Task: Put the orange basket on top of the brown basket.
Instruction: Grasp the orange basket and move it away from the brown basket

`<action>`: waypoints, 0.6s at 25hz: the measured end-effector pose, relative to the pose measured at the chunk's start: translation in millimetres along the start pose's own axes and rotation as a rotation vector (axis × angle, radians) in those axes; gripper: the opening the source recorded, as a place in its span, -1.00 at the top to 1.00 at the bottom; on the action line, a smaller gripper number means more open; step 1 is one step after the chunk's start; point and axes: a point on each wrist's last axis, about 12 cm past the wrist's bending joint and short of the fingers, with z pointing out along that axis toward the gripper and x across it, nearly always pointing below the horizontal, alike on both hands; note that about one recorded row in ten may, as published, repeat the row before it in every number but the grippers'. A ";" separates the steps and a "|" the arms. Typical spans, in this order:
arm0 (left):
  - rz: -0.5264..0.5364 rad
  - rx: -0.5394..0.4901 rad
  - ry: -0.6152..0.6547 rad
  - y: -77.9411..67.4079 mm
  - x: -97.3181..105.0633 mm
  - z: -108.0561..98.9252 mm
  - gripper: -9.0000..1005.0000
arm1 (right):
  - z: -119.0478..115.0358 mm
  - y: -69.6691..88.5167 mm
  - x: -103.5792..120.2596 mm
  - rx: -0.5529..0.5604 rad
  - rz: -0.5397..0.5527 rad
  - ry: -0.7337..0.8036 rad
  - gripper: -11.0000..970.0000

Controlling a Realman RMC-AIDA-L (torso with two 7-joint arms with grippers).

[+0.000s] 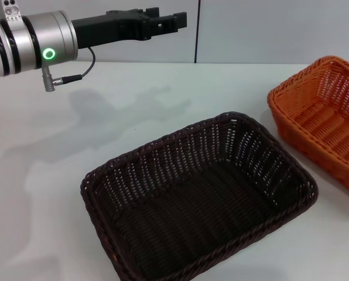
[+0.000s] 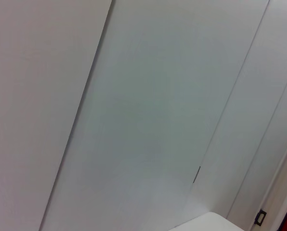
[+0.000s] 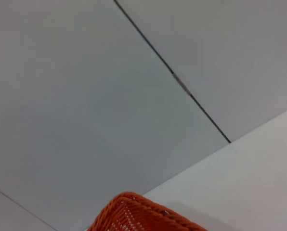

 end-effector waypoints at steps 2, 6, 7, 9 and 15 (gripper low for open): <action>-0.002 0.002 0.002 -0.1 0.9 0.1 -0.62 | -3.9 1.2 -4.2 0.010 0.017 0.018 0.88; -0.005 0.003 0.004 0.0 1.6 0.1 -0.62 | -8.1 4.3 -14.1 0.046 0.059 0.128 0.63; -0.005 0.004 0.006 0.2 1.5 0.2 -0.62 | -7.7 5.3 -16.9 0.061 0.069 0.168 0.55; -0.003 0.005 0.006 -0.1 0.9 0.8 -0.62 | -4.6 8.9 -21.6 0.090 0.078 0.255 0.38; 0.001 0.014 0.022 -2.3 1.6 5.8 -0.62 | 10.3 22.4 -29.2 0.124 0.051 0.439 -0.15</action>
